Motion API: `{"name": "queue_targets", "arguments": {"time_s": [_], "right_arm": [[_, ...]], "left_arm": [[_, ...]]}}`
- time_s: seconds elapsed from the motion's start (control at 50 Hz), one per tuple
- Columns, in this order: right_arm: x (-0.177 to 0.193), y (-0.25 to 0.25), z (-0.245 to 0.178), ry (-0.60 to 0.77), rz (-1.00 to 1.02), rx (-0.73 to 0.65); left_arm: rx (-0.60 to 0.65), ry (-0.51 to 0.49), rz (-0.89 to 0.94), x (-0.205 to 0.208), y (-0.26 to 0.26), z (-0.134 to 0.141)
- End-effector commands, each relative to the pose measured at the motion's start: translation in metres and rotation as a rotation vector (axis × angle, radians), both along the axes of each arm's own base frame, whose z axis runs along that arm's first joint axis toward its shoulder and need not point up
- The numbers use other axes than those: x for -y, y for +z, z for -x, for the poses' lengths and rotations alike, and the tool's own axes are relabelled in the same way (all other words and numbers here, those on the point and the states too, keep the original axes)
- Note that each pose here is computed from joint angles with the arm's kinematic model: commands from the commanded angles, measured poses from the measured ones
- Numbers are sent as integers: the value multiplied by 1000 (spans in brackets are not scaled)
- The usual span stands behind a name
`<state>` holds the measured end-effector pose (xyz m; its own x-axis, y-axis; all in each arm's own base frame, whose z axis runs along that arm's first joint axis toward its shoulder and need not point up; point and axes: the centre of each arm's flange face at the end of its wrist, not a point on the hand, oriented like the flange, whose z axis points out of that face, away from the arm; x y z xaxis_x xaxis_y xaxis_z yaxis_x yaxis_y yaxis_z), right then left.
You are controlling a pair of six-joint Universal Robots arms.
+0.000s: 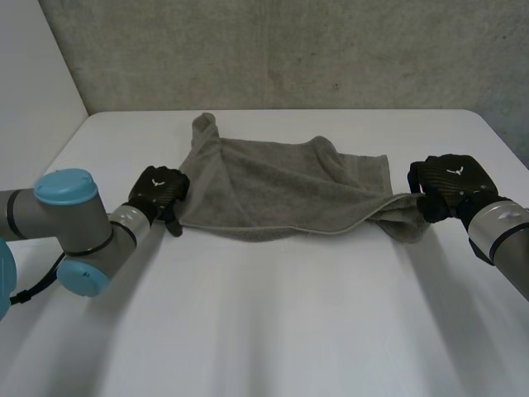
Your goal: Fold the towel.
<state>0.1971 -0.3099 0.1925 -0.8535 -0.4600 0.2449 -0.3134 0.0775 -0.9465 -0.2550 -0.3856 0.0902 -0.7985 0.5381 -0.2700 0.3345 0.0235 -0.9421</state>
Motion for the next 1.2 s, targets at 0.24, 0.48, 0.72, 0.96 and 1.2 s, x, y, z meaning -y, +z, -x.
{"name": "queue_targets", "arguments": {"time_s": [0.24, 0.48, 0.72, 0.96, 1.2], "right_arm": [[0, 0, 0, 0, 0, -2], [0, -3, 0, 3, -5, -15], [0, -4, 0, 3, -8, -16], [0, -4, 0, 2, -8, -16], [0, -4, 0, 2, -7, -16]], "left_arm": [[-19, 3, -7, 1, 1, 0], [-24, 5, 7, 2, 7, 0], [-24, 4, 4, 3, 4, 0], [-22, 0, -16, 1, 0, 1], [-187, 35, -8, 3, 44, -1]]}}
